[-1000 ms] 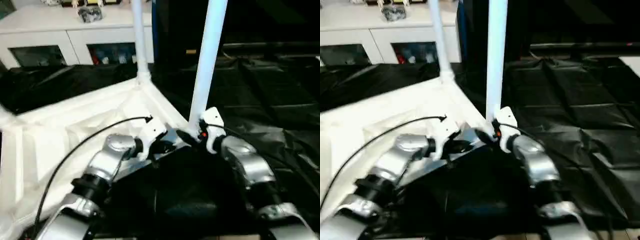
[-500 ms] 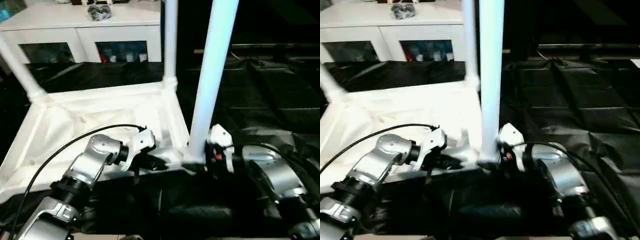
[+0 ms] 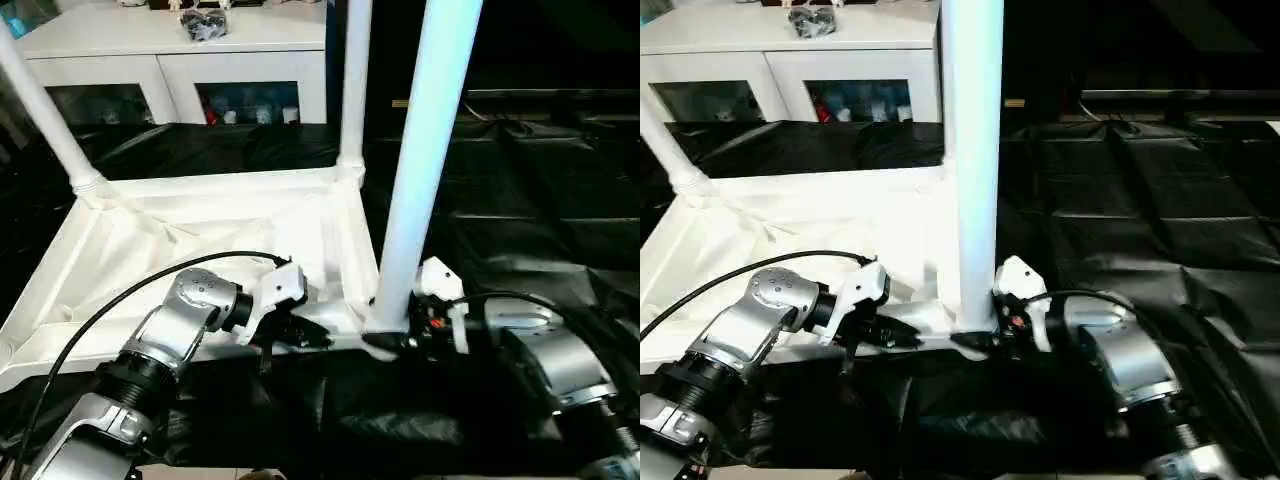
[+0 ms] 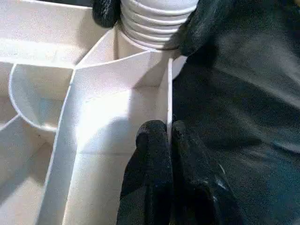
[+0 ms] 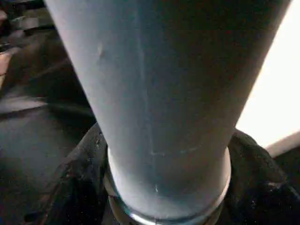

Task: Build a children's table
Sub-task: Rotate leg to tighten

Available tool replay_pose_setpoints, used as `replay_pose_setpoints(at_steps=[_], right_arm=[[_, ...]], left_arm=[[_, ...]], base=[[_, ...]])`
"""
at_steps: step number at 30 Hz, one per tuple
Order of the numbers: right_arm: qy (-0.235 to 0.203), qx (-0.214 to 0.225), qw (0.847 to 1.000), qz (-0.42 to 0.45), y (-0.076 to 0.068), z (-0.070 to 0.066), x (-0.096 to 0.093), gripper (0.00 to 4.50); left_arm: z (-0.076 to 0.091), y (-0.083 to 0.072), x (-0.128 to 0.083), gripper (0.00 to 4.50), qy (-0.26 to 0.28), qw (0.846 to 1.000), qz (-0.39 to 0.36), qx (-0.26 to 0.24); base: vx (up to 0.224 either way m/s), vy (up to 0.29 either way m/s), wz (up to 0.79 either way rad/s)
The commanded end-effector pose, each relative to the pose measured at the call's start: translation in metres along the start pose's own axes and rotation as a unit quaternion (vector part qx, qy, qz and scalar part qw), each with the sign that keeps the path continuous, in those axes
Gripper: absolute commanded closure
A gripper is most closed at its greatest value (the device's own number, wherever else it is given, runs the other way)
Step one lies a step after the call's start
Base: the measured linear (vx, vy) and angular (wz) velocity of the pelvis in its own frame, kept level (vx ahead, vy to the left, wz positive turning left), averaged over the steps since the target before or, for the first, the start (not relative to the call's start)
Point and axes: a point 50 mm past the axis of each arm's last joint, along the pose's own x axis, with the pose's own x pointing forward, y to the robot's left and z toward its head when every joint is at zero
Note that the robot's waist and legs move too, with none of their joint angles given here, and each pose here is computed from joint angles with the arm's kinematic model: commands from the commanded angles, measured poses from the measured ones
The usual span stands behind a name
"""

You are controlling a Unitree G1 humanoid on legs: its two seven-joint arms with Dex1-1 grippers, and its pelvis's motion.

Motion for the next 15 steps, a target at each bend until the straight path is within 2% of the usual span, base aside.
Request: replay_pose_setpoints(at_steps=[1,3,7,11,14,15], right_arm=[[0.010,0.019,0.997,-0.078,-0.006,-0.006,0.021,1.78],[0.008,0.045,0.989,-0.139,-0.015,-0.009,0.028,1.78],[0.000,0.086,0.978,-0.191,-0.018,-0.012,0.040,1.78],[0.009,0.124,0.953,-0.275,-0.020,-0.012,0.065,1.78],[-0.005,0.120,0.954,-0.274,-0.019,-0.005,0.076,1.78],[-0.016,0.118,0.955,-0.270,-0.019,-0.002,0.077,1.43]], left_arm=[[0.020,0.001,0.024,4.50,-0.031,0.999,0.013,0.009],[0.025,0.007,0.030,4.50,-0.040,0.998,0.050,-0.002],[0.033,0.015,0.043,4.50,-0.041,0.994,0.104,-0.021],[0.046,0.021,0.065,4.50,-0.051,0.984,0.164,-0.049],[0.049,0.018,0.072,4.50,-0.051,0.985,0.160,-0.044],[0.050,0.017,0.073,4.50,-0.053,0.986,0.155,-0.039]], base=[[0.000,0.000,0.00],[0.000,0.000,0.00],[0.000,0.000,0.00],[0.000,0.000,0.00],[0.000,0.000,0.00],[0.000,0.000,0.00]])
